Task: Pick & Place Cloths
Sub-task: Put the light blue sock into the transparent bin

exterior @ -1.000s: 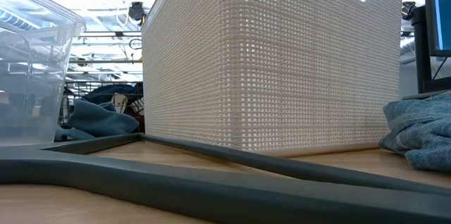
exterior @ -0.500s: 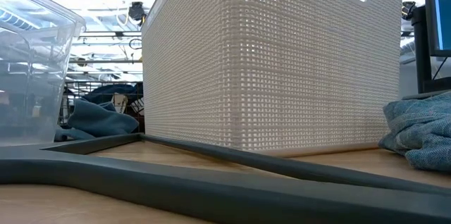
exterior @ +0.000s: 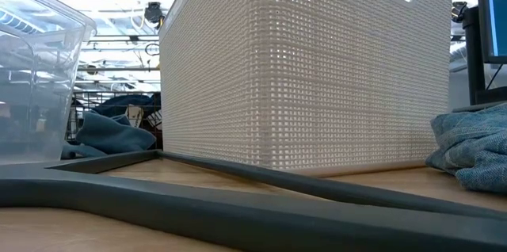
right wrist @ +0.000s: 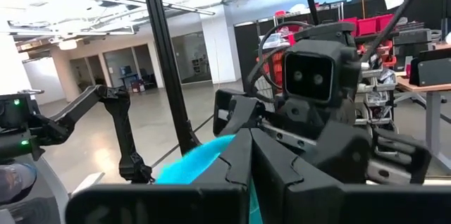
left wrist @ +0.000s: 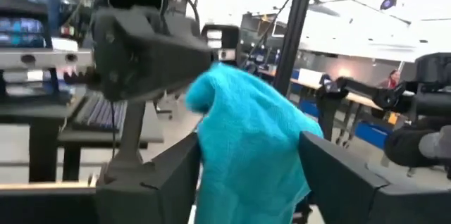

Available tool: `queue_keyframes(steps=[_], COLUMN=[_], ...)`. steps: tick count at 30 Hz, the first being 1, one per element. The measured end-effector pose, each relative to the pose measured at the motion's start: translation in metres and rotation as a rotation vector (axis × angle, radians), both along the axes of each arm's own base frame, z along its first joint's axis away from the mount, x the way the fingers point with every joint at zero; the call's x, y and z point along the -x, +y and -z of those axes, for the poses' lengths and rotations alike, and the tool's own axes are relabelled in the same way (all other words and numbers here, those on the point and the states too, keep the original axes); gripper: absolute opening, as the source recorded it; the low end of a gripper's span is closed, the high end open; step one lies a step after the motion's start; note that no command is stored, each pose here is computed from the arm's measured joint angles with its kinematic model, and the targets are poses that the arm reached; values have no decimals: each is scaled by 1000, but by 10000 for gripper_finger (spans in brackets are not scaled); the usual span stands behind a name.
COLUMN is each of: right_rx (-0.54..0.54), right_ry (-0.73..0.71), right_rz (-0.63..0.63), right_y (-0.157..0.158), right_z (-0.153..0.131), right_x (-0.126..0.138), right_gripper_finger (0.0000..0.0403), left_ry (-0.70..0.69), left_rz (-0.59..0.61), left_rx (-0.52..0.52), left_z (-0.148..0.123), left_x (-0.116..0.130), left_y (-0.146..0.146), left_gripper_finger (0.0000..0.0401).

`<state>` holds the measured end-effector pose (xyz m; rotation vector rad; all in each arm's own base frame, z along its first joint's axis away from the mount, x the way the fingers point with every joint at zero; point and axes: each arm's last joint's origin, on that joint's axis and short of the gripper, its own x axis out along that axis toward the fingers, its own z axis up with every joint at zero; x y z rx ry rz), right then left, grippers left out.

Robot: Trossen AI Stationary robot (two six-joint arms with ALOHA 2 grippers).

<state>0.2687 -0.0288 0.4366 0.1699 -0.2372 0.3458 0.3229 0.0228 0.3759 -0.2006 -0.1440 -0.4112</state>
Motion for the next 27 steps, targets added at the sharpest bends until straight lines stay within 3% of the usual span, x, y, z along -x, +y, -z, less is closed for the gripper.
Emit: queue_keyframes(steps=[4, 11, 19, 27], right_rx=[13, 6, -8, -26], right_ry=[-2, 18, 94, 194], right_rz=[5, 26, -6, -4], right_y=[0, -2, 0, 3], right_z=[1, 5, 8, 7], right_x=[-1, -6, -1, 20], right_gripper_finger=[0, 0, 9, 80], left_ry=[8, -21, 138, 416], left_rz=[32, 102, 118, 31], left_rx=[-13, -65, 6, 95], left_z=[2, 1, 6, 6], left_x=[-1, 1, 8, 45], left_y=[-2, -4, -2, -3], left_gripper_finger=[175, 14, 5, 2])
